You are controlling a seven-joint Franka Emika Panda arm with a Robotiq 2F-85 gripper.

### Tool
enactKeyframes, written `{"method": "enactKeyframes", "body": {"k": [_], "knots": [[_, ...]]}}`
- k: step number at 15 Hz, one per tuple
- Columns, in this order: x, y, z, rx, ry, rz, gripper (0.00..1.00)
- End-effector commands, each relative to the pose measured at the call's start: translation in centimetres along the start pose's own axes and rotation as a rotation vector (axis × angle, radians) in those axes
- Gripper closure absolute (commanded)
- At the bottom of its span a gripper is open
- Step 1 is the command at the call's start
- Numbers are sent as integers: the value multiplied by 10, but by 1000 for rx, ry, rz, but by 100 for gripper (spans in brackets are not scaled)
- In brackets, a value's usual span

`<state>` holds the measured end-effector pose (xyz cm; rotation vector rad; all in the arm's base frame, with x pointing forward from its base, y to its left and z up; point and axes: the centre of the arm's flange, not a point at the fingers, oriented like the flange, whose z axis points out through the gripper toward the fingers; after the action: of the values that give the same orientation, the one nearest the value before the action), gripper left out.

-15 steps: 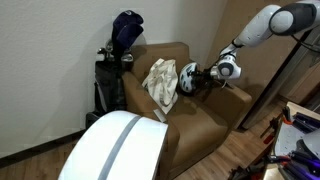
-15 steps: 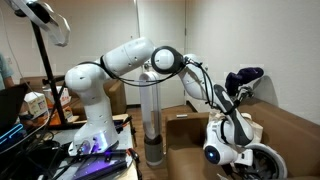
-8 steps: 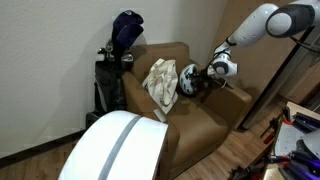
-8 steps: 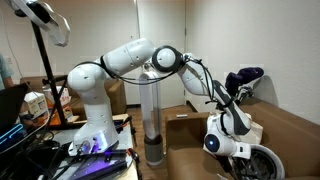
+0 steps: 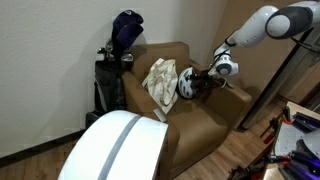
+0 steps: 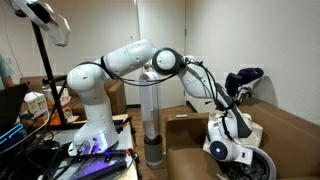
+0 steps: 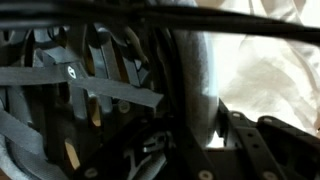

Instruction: Move the white object from one arm of the couch to the other,put the remote on the left arm of the couch and then move the helmet to the corner

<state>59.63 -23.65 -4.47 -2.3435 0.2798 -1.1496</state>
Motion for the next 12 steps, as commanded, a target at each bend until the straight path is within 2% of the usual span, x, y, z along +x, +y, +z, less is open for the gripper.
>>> {"method": "enactKeyframes", "body": {"k": [1,4,5,6,8,9,11,12], "knots": [[11,12,-1,-21,101,-31,90],[15,18,-11,-149,88,-66,90],[14,16,-8,-74,39,-47,90],[6,12,-3,-60,59,-28,65],[6,12,-4,-63,47,-36,65],[6,13,-4,-63,45,-39,89],[2,9,-5,-176,148,-4,89],[1,6,-3,-192,196,6,89]]}}
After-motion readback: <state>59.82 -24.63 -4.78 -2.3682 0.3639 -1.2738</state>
